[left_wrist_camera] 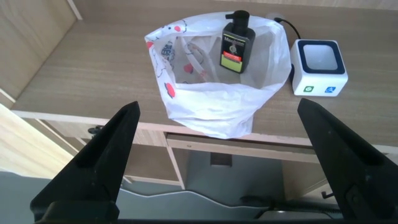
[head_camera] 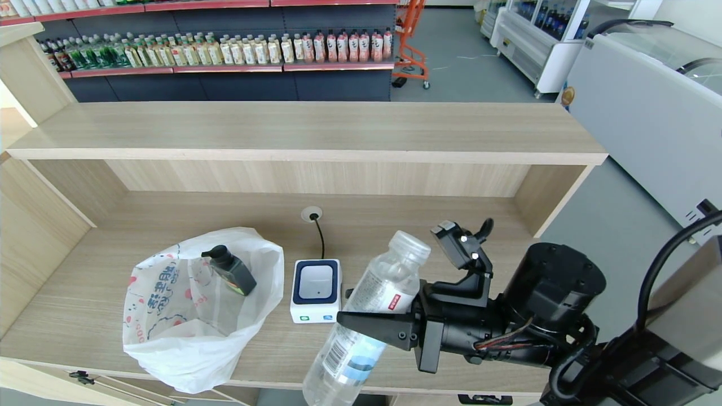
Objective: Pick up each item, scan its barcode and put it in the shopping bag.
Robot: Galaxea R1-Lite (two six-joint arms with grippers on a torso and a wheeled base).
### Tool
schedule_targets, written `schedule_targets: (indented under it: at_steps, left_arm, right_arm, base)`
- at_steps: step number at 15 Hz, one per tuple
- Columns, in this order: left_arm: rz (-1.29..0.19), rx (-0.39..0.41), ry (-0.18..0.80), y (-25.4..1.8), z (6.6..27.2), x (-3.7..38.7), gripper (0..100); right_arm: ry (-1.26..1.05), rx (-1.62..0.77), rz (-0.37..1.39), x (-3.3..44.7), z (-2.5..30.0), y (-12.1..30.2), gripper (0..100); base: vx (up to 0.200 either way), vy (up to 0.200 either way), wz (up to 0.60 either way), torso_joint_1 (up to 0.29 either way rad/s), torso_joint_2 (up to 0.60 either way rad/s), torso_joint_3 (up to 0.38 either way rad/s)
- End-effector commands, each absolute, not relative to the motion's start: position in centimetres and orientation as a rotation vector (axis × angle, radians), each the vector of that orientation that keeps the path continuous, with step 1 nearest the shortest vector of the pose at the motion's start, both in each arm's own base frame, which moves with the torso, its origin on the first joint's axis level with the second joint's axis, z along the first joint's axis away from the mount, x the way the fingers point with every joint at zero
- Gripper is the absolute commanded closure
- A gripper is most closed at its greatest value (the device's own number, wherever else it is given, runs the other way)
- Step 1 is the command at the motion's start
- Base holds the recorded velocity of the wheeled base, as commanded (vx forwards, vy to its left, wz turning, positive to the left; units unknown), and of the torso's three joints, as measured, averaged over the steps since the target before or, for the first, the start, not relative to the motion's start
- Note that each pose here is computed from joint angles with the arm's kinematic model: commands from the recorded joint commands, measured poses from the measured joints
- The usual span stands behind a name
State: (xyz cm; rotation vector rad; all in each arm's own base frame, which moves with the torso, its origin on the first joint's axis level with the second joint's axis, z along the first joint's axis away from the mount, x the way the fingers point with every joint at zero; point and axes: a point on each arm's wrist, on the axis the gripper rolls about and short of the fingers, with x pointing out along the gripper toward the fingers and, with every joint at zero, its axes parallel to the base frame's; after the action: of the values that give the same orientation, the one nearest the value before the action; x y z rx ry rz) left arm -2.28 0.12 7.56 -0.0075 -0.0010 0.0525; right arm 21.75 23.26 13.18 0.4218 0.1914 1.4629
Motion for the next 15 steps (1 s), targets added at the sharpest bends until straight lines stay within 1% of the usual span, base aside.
schedule_targets:
  at_steps: [1, 9, 15]
  left_arm:
    - [0.054, -0.008, -0.002, 0.12, 7.56, -2.28, 0]
    - [0.054, -0.008, -0.002, 0.12, 7.56, -2.28, 0]
    - [0.054, -0.008, -0.002, 0.12, 7.56, -2.28, 0]
  right_arm:
    - [0.193, 0.421, 1.477, 22.02, 12.83, 24.17, 100]
    - [0.21, 0.429, 1.475, 22.38, 12.41, 24.32, 100]
    - [0.268, 0.474, 1.48, 22.17, 12.28, 24.14, 100]
  base:
    - [0.0, 0.0, 0.0, 0.0, 0.0, 0.0]
    - [0.0, 0.0, 0.0, 0.0, 0.0, 0.0]
    - [0.0, 0.0, 0.0, 0.0, 0.0, 0.0]
